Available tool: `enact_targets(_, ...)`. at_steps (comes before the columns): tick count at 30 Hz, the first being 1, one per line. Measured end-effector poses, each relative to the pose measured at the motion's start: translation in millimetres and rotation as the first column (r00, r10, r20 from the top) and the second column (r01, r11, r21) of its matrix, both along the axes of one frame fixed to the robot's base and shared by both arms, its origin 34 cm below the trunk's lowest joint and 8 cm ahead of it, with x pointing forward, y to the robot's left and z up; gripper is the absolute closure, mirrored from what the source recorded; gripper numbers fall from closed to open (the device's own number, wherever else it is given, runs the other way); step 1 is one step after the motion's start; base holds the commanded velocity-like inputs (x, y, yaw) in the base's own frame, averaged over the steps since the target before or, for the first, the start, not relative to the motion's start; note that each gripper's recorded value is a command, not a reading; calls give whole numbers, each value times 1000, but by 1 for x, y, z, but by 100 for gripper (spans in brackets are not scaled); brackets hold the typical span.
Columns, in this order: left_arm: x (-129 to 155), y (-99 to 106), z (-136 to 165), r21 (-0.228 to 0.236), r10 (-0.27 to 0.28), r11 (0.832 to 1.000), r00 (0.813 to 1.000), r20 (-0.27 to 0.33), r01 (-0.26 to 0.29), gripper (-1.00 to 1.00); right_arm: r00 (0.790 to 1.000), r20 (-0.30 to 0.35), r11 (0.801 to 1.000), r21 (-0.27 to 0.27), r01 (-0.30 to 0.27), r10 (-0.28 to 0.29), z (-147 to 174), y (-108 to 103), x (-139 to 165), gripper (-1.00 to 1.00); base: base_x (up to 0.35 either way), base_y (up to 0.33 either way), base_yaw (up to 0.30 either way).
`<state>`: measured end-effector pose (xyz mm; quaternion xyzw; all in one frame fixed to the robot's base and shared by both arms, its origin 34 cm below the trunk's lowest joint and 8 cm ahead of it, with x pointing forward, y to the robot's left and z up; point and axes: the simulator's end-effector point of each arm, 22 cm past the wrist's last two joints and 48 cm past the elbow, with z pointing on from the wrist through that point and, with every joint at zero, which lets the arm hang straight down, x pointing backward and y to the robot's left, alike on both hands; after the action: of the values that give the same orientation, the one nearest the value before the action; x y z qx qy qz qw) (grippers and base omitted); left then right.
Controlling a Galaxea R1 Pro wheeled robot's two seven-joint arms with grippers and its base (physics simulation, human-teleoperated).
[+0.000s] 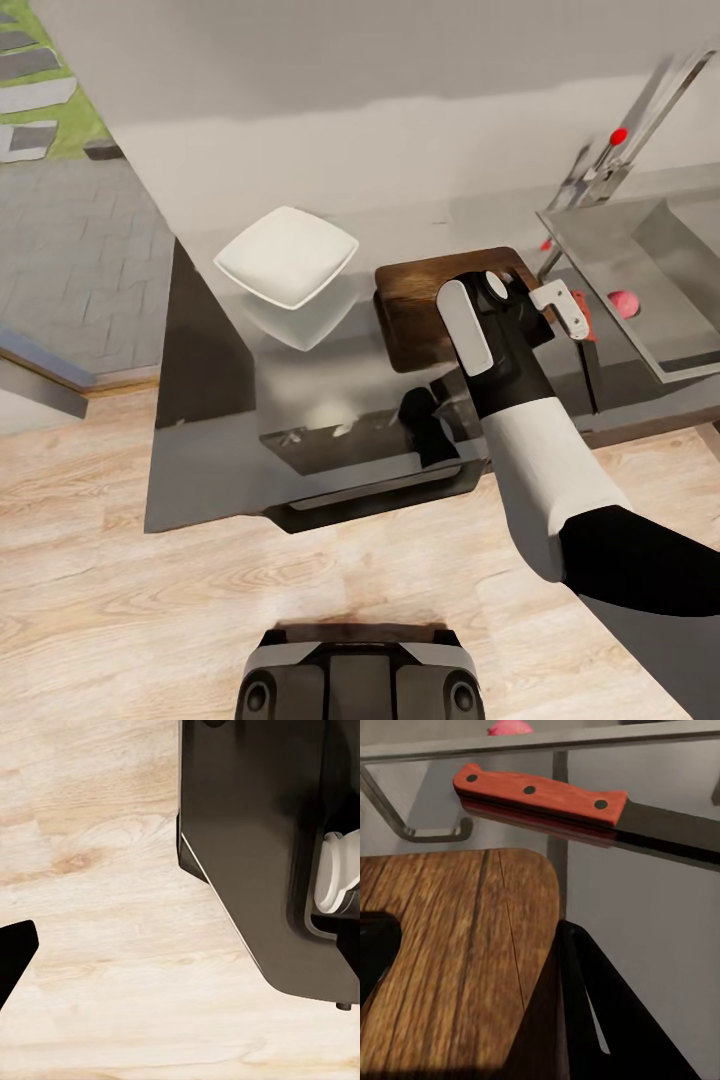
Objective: In the kitchen, take the Vidalia onion out of the sink, dice it on the chopping board with the paring knife, put the diced onion into the bowl on the countertop, then place both the paring knife and the chopping board into the sink.
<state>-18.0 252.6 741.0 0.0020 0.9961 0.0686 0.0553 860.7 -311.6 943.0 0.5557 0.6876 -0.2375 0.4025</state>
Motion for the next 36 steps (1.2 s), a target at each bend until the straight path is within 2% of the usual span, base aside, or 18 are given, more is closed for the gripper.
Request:
enact_targets(10,0,0,0,0,-1,1000,1000,-1,1,-100,1000,0,1000,0,0,0,0,0,0,100,109,-124,0)
enact_targets(26,0,0,0,0,0,1000,1000,0,0,-100,1000,-3,1000,12,-4,4,-2,2,0,100,3,-4,0)
enact_targets(27,0,0,0,0,0,1000,1000,0,0,-100,1000,-3,1000,12,-4,4,-2,2,0,-100,0,0,0)
enact_targets(36,0,0,0,0,0,1000,1000,-1,0,-100,1000,1,1000,13,-3,3,-2,2,1,-100,0,0,0)
